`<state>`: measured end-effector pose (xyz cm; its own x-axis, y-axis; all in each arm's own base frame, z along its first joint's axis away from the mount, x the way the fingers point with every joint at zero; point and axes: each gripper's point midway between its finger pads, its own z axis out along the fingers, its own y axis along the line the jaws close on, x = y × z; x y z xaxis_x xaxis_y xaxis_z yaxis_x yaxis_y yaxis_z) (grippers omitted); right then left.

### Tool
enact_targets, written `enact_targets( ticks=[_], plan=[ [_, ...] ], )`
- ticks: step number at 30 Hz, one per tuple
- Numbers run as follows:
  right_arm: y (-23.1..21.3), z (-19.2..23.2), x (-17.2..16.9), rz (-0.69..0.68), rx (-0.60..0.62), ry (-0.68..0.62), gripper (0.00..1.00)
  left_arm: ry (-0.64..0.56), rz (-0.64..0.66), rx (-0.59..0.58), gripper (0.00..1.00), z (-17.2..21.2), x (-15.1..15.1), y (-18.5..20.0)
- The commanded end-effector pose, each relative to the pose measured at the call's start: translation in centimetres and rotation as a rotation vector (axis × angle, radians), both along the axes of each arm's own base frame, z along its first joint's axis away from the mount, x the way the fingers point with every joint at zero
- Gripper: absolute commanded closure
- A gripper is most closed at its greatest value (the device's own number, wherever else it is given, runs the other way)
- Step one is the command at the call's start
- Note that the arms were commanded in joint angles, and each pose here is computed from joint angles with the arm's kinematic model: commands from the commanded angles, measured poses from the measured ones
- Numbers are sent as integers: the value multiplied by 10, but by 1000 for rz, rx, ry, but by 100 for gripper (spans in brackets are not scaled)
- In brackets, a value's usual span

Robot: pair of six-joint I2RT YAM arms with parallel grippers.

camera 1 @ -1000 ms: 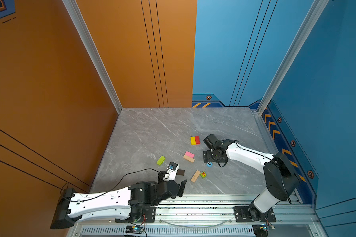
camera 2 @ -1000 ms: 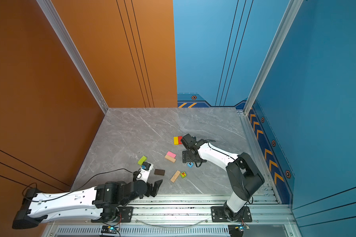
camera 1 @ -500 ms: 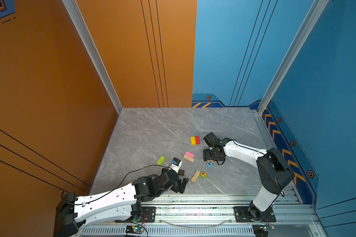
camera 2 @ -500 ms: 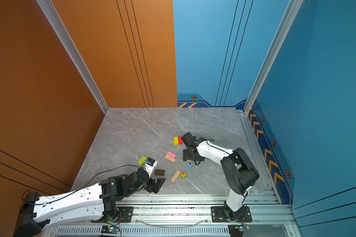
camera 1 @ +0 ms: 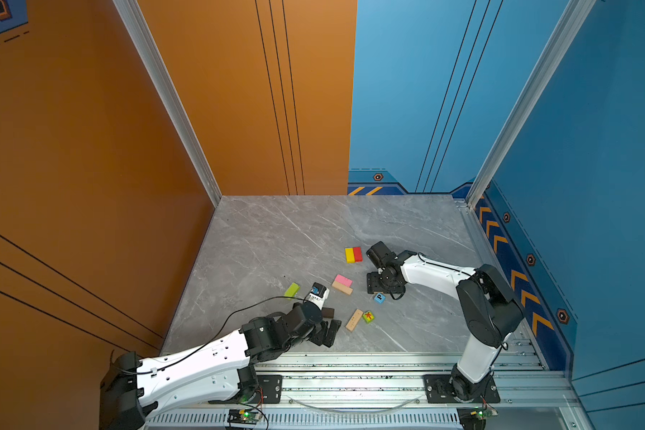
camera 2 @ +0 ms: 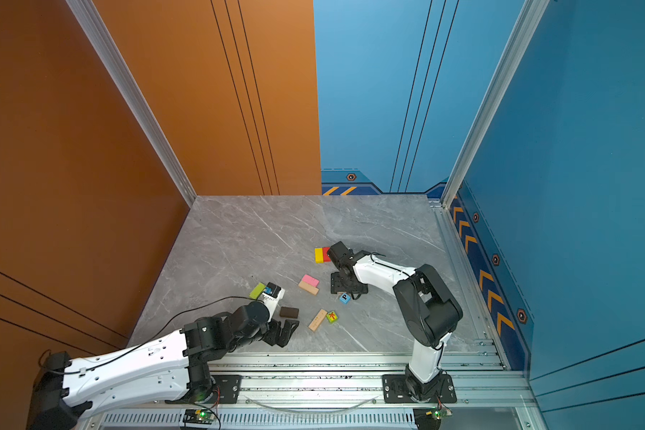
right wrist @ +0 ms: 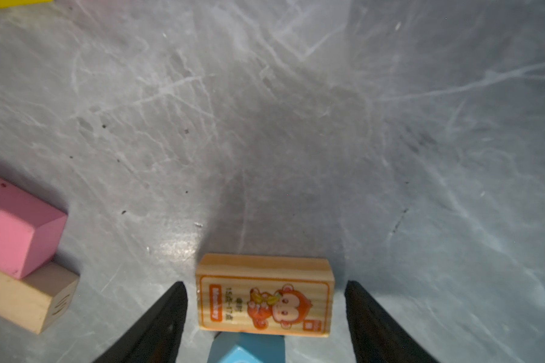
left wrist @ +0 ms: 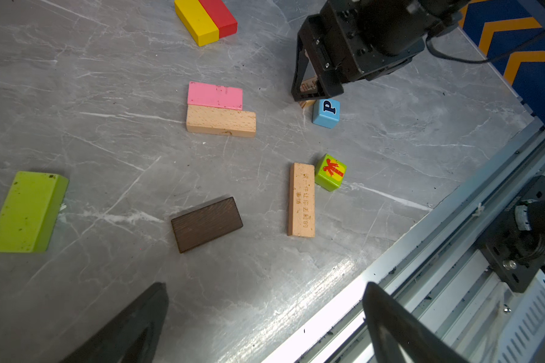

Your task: Build the wood block tower

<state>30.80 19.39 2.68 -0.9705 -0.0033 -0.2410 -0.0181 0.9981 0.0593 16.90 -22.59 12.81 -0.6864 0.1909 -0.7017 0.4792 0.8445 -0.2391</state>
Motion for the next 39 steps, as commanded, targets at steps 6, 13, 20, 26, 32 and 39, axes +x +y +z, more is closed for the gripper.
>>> enact_targets(
  ticks=[6,13,20,26,32,39],
  plan=[
    [5,3,10,-9,-11,-4,21,-1,-6,-24,2,4,2,4],
    [14,21,9,21,-6,-34,12,-4,28,-32,2,4,2,19],
    [48,56,9,60,-10,-118,9,-1,97,-50,2,-1,0,38],
    [81,75,18,-2,44,-174,8,-14,146,-81,2,0,-2,52],
    [107,64,25,-108,86,-164,7,-22,202,-93,2,-2,-1,64],
    [115,44,31,-210,86,-140,7,-28,247,-102,2,-6,0,74]
  ],
)
